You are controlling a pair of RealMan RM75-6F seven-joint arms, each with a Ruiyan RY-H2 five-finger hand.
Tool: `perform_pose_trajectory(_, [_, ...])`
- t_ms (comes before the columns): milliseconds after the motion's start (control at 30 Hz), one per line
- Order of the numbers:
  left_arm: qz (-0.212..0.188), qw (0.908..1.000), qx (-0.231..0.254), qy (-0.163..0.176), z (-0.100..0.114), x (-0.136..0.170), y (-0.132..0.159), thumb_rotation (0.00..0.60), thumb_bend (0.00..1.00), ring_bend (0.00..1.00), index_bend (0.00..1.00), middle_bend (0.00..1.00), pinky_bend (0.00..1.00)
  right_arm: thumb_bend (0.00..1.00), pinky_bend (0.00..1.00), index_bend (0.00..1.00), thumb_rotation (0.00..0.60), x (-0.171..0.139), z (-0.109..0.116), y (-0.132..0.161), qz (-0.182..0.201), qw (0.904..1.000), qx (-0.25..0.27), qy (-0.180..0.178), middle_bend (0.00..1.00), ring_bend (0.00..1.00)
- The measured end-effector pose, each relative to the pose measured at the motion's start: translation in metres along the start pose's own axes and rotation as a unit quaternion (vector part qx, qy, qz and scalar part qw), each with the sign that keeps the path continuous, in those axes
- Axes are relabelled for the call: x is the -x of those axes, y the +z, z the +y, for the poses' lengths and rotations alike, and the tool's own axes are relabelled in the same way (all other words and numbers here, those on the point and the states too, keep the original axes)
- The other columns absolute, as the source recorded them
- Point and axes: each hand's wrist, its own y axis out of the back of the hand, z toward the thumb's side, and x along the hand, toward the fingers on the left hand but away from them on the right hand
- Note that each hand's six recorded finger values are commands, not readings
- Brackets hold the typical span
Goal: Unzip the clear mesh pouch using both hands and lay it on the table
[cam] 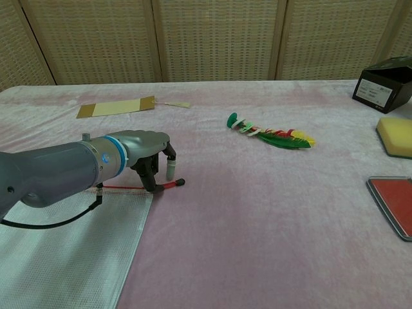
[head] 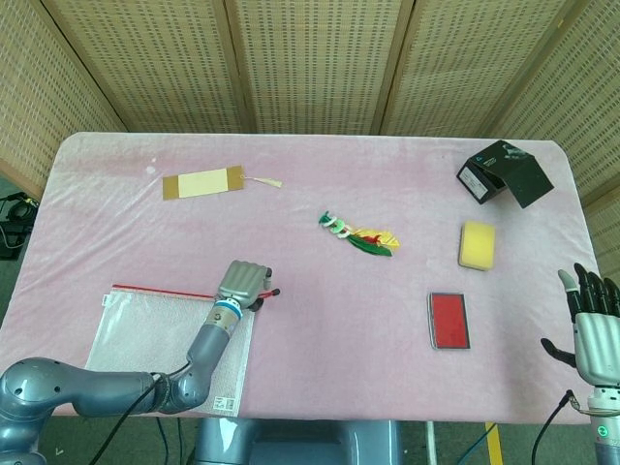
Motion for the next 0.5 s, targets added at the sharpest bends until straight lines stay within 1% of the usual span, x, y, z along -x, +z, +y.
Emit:
perform_pose_trajectory(300, [0.003,1.0000,-0.006,-0.003,-0.0052,-0.0035,0.0009,0.600,0.40,0.89,0.52,0.96,1.00,0.00,0.00,0.02,0.600,0.0007,-0.0005,-0.0012,-0.002,1.0000,0.002,0.002,0.00,0.00])
perform_pose_trajectory(500, [0.000,1.0000,-0.004,0.003,-0.0047,-0.0038,0.0023,0.600,0.41,0.89,0.53,0.96,1.00,0.00,0.00,0.02,0.600,0.0012,-0.0004,-0.0018,-0.002,1.0000,0.003,0.002,0.00,0.00])
